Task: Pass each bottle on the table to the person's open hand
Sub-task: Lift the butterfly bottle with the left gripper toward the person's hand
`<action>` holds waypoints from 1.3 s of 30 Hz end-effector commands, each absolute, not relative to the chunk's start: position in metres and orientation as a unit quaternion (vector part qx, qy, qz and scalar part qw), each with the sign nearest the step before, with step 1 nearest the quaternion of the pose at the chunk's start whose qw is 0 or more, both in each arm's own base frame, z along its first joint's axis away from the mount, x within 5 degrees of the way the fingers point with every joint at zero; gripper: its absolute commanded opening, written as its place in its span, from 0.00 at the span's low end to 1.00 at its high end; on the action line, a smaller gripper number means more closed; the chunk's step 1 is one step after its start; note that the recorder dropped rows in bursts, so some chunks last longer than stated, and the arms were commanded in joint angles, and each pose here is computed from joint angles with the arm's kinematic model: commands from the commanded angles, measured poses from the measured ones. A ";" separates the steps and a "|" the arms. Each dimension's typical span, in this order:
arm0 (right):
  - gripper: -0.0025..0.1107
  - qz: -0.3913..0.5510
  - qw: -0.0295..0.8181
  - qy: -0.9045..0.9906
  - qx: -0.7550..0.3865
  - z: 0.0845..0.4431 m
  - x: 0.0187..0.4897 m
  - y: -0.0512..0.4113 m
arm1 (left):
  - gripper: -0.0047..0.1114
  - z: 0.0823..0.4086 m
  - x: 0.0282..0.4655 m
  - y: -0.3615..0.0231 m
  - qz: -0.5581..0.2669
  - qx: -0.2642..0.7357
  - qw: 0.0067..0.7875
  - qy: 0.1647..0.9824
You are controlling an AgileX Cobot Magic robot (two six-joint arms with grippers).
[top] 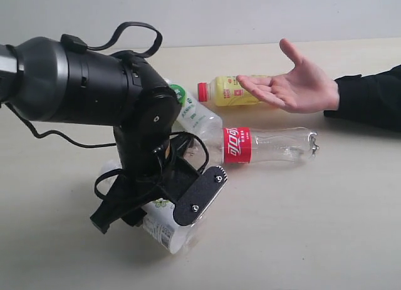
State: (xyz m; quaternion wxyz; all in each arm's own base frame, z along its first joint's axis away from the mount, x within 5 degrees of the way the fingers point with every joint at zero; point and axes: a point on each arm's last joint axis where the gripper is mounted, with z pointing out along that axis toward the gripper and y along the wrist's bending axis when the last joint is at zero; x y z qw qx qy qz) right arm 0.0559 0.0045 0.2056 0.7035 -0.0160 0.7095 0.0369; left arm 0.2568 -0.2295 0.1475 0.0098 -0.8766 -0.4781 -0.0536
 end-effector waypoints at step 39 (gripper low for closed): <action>0.02 0.038 0.706 0.707 -0.016 0.205 0.056 0.005 | 0.04 0.276 0.313 -0.326 0.298 -0.133 -0.238 -0.915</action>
